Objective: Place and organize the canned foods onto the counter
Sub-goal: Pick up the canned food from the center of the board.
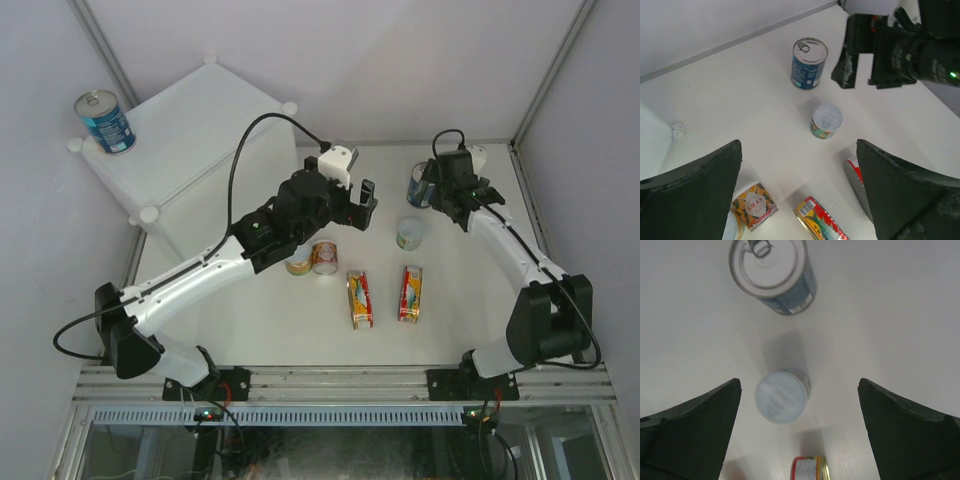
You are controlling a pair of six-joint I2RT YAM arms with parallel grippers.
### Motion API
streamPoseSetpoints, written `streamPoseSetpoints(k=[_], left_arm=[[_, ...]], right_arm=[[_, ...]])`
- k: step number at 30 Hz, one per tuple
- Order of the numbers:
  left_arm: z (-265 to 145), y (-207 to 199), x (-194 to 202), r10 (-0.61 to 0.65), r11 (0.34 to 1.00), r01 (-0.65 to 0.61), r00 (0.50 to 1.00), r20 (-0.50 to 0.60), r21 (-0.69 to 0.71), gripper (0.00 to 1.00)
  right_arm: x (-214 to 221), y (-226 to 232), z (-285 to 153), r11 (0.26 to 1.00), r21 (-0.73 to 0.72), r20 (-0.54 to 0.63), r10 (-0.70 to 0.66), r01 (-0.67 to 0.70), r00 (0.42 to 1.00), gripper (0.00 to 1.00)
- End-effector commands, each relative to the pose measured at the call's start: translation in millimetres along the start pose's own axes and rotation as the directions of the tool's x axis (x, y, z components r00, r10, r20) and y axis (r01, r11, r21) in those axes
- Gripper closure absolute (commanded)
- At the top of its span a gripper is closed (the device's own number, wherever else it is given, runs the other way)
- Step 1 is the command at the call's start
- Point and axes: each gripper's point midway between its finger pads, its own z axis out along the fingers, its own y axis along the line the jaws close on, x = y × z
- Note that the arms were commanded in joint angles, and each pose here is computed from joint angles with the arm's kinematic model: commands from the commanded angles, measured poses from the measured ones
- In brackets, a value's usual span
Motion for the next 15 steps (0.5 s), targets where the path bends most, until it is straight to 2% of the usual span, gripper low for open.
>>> streamPoseSetpoints(k=[1, 15], left_arm=[[-16.3, 0.5, -14.6, 0.008, 1.000, -0.009, 0.998, 0.057, 0.021, 0.00], [-35.8, 10.4, -2.7, 0.015, 1.000, -0.016, 0.998, 0.058, 0.014, 0.00]], right_arm=[[-40.9, 23.2, 15.0, 0.999, -0.034, 0.073, -0.020, 0.022, 0.997, 0.00], [-69.1, 36.4, 68.0, 0.996, -0.014, 0.015, -0.083, 0.084, 0.996, 0.00]])
